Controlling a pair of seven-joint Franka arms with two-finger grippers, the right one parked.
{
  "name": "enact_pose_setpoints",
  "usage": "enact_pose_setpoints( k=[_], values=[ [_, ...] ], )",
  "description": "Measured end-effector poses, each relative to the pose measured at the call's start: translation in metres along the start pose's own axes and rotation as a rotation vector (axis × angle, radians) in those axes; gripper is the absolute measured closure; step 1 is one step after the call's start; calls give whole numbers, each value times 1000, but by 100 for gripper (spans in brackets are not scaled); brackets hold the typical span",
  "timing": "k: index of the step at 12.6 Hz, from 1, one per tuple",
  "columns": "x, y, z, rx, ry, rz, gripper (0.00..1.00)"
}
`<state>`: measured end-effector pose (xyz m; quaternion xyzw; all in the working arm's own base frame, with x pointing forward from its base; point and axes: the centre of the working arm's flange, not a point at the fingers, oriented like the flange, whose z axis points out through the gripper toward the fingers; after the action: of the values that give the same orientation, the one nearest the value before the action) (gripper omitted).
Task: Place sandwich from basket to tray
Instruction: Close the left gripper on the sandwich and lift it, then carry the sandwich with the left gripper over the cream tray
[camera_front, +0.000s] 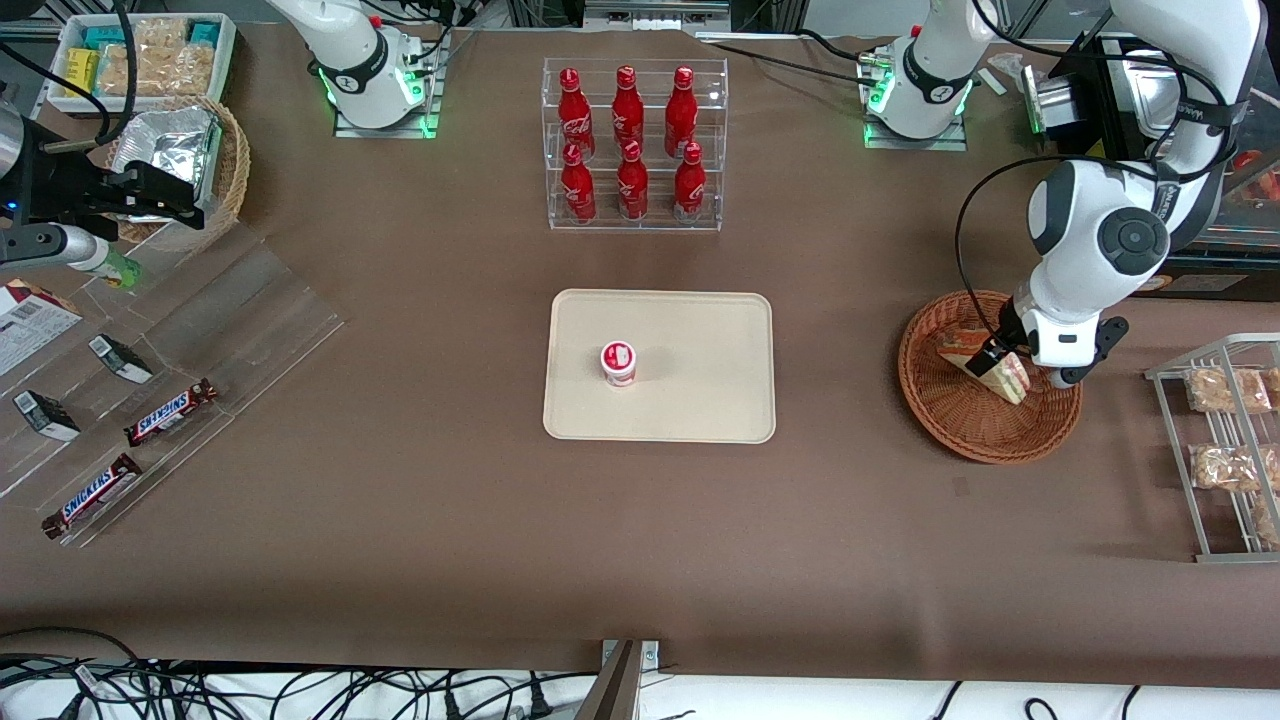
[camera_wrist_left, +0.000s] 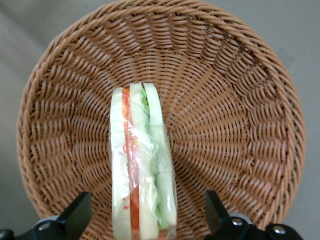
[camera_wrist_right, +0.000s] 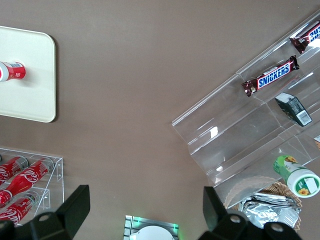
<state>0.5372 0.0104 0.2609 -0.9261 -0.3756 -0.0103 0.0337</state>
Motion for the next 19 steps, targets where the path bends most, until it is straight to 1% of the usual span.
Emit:
enact_pose_setpoints(
  k=[2, 4, 5, 7, 8, 9, 10, 12, 14, 15, 16, 17, 19],
  values=[
    [4, -3, 13, 2, 2, -3, 0],
    [5, -6, 23, 17, 2, 7, 0],
    [6, -8, 26, 22, 0, 8, 9],
    [6, -8, 30, 26, -4, 8, 34],
    [6, -8, 30, 31, 2, 20, 46],
    [5, -8, 30, 45, 18, 51, 57],
    [5, -7, 30, 60, 35, 82, 63],
    [4, -7, 32, 74, 47, 109, 67],
    [3, -7, 31, 84, 42, 130, 70],
    [4, -8, 29, 100, 34, 172, 73],
    [6, -8, 24, 116, 25, 224, 79],
    [10, -10, 15, 132, 19, 280, 81],
    [20, -12, -12, 162, 10, 376, 81]
  ],
)
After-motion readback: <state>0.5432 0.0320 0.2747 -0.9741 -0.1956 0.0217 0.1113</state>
